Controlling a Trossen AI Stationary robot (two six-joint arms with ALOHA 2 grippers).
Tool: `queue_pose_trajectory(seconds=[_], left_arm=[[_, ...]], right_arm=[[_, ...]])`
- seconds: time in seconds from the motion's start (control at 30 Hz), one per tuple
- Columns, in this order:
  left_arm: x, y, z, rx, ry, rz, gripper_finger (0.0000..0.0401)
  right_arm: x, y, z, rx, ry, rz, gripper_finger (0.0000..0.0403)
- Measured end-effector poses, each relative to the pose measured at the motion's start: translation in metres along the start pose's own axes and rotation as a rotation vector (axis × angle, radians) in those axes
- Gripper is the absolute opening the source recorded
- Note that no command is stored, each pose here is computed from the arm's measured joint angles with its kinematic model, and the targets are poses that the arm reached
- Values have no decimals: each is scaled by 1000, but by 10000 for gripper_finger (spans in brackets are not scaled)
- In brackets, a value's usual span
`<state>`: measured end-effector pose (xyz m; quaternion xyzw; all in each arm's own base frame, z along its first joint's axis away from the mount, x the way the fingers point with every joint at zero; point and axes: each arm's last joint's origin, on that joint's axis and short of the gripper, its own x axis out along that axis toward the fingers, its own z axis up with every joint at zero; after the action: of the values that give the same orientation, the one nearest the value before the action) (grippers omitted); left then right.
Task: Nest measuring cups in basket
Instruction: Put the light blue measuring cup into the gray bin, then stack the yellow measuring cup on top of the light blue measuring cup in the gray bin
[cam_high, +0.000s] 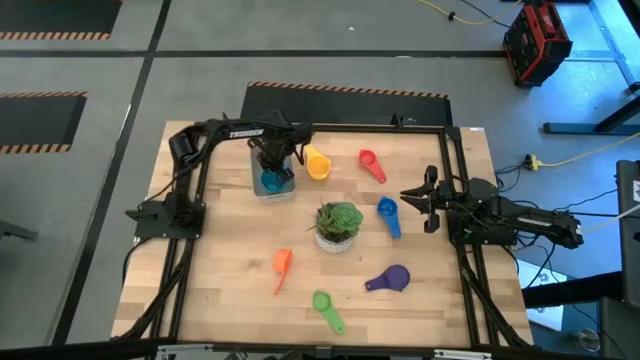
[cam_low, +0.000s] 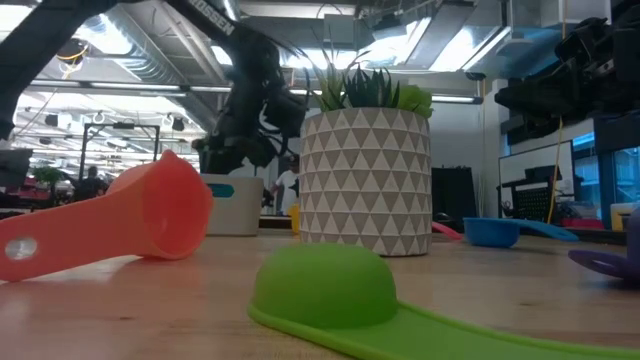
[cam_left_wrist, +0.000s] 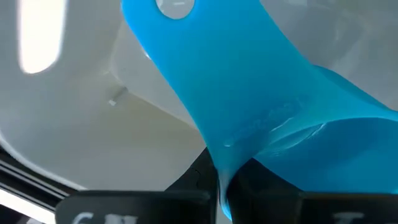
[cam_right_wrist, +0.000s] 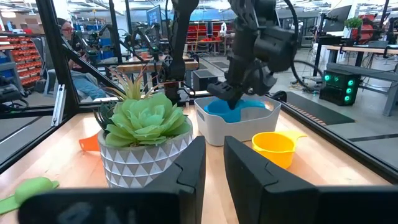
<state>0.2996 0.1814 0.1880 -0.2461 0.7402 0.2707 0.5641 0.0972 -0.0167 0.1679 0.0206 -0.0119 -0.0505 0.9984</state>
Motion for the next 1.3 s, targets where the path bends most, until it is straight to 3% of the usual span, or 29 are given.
queue_pose_trajectory(seconds=[0.57,1.03,1.3], left_arm=[[5,-1,3,0,2,7,37],[4,-3,4,1,-13,5,115],[4,-3,4,-4,-13,6,126]], right_arm=[[0,0,0,0,0,0,64],[0,0,0,0,0,0,64],[0,0,0,0,0,0,64]])
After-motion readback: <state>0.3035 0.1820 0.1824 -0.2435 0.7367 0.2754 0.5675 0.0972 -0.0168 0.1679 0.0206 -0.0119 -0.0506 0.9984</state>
